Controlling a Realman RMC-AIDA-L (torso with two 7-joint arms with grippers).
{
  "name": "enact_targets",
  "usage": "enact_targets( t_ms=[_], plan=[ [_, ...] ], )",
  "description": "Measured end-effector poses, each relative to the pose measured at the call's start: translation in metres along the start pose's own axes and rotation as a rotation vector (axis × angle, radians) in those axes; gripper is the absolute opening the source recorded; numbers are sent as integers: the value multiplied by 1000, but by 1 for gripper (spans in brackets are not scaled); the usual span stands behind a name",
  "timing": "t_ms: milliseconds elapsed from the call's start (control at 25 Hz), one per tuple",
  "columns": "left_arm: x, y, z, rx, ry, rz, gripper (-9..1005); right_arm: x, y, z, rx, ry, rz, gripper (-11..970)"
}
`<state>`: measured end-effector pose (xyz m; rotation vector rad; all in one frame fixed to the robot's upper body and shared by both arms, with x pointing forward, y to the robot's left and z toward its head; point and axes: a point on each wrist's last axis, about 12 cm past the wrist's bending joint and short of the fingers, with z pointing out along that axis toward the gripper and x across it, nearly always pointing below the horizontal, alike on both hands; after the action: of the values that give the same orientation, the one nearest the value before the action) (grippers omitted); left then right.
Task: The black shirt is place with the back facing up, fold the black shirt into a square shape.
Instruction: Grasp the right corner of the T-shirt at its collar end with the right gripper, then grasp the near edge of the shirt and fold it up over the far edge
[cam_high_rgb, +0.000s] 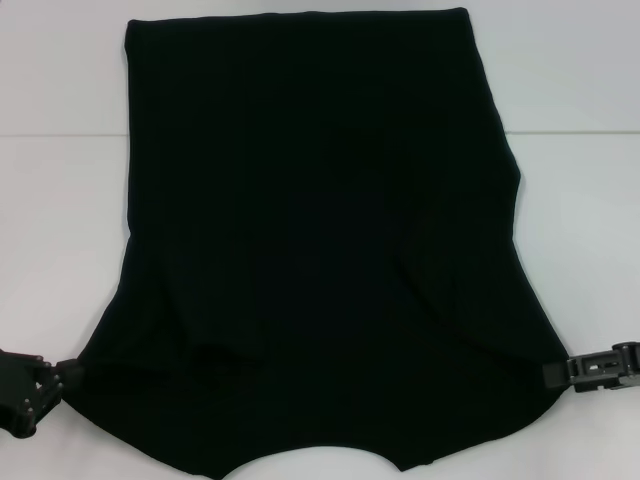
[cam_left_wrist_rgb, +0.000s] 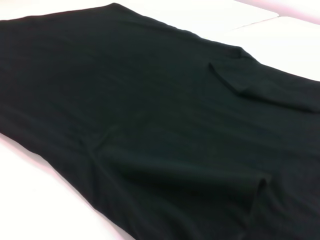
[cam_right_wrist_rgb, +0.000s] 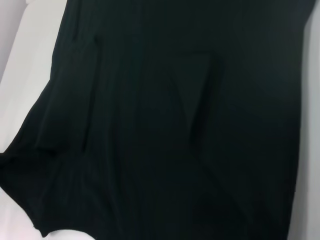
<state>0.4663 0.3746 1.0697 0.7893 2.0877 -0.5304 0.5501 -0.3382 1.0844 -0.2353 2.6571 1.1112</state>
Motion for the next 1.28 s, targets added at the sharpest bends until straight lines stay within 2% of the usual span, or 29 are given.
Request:
enact_targets(
  t_ms=[120, 560, 760, 1000, 1280],
  plan=[
    [0, 0, 0, 1, 0, -1, 13, -1, 1, 5, 3, -3, -13, 911],
    [1, 0, 0, 2, 5, 1, 13, -3, 1, 13, 23, -35, -28, 508],
    [0, 0, 0, 0, 5, 3, 13, -1, 1, 16, 20, -28, -41, 261],
    [0, 0, 0, -2, 0, -14, 13, 6, -2, 13, 9, -42, -62, 151],
    [5, 0, -6, -26, -16, -76, 14, 24, -12, -1, -31, -113, -62, 41]
  ],
)
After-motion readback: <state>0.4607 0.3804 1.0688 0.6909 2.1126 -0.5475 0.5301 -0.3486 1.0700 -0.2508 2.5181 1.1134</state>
